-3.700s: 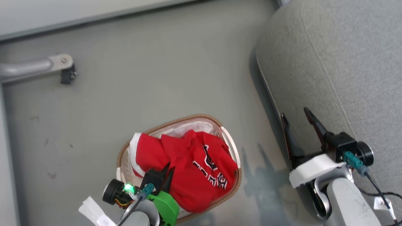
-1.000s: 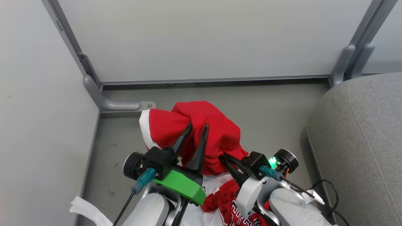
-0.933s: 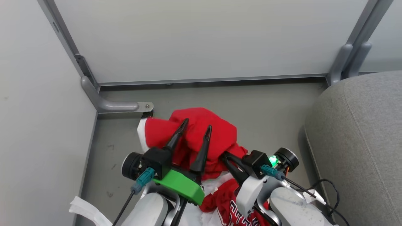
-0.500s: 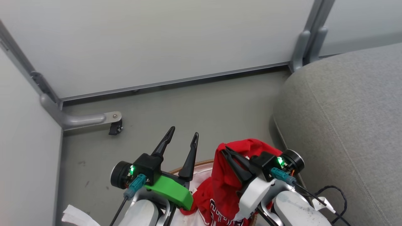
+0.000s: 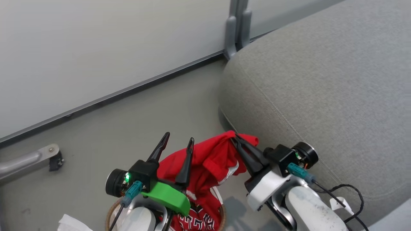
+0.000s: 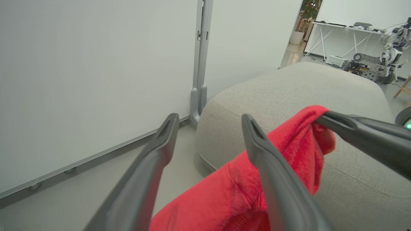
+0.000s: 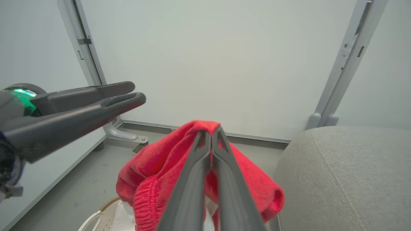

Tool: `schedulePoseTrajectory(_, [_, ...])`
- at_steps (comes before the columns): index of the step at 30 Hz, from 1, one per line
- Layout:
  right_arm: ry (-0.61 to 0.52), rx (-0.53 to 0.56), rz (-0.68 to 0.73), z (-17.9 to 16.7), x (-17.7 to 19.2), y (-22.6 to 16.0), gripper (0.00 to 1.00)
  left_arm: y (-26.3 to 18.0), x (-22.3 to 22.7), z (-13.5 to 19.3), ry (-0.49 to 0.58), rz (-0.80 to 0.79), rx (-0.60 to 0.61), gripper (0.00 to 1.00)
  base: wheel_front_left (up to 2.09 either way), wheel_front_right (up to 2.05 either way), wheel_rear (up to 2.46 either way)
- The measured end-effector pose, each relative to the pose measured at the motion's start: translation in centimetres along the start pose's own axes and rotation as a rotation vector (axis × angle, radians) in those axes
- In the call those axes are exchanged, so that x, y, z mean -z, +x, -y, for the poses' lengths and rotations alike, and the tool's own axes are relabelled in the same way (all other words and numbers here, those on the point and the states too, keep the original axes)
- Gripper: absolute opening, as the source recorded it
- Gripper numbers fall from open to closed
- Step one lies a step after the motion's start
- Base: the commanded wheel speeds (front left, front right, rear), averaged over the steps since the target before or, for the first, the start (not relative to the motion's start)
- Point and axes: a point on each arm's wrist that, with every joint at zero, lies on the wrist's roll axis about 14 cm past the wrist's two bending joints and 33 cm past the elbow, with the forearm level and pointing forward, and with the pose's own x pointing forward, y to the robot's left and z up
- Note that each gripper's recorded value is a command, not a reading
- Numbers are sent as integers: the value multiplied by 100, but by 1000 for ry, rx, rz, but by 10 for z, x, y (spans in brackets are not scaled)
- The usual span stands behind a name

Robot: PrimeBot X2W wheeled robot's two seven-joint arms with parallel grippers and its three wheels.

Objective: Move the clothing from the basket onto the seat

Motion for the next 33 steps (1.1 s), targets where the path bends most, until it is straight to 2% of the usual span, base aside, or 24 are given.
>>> schedulePoseTrajectory(2, [-27, 61, 15, 20, -7, -6, 0, 6, 7, 13, -11, -19, 50, 100, 0, 0, 0])
schedulePoseTrajectory(5, [-126, 123, 49, 51, -27, -9, 0, 14, 19, 30, -27, -48, 114, 100, 0, 0, 0])
schedulePoseTrajectory(10, [-298, 208, 89, 107, -62, -7, 0, 27, 34, 35, -31, -76, 166, 100, 0, 0, 0])
schedulePoseTrajectory(17, [-600, 280, 158, 179, -139, 16, 0, 33, 59, 21, -45, -114, 166, 100, 0, 0, 0])
schedulePoseTrajectory(23, [-777, 406, 162, 242, -188, 30, 0, 42, 75, -4, -40, -122, 157, 100, 0, 0, 0])
schedulePoseTrajectory(28, [-842, 483, 104, 281, -188, 53, 0, 46, 92, -30, -47, -133, 136, 100, 0, 0, 0])
schedulePoseTrajectory(33, [-836, 557, -11, 320, -154, 68, 0, 45, 110, -49, -66, -148, 121, 100, 0, 0, 0])
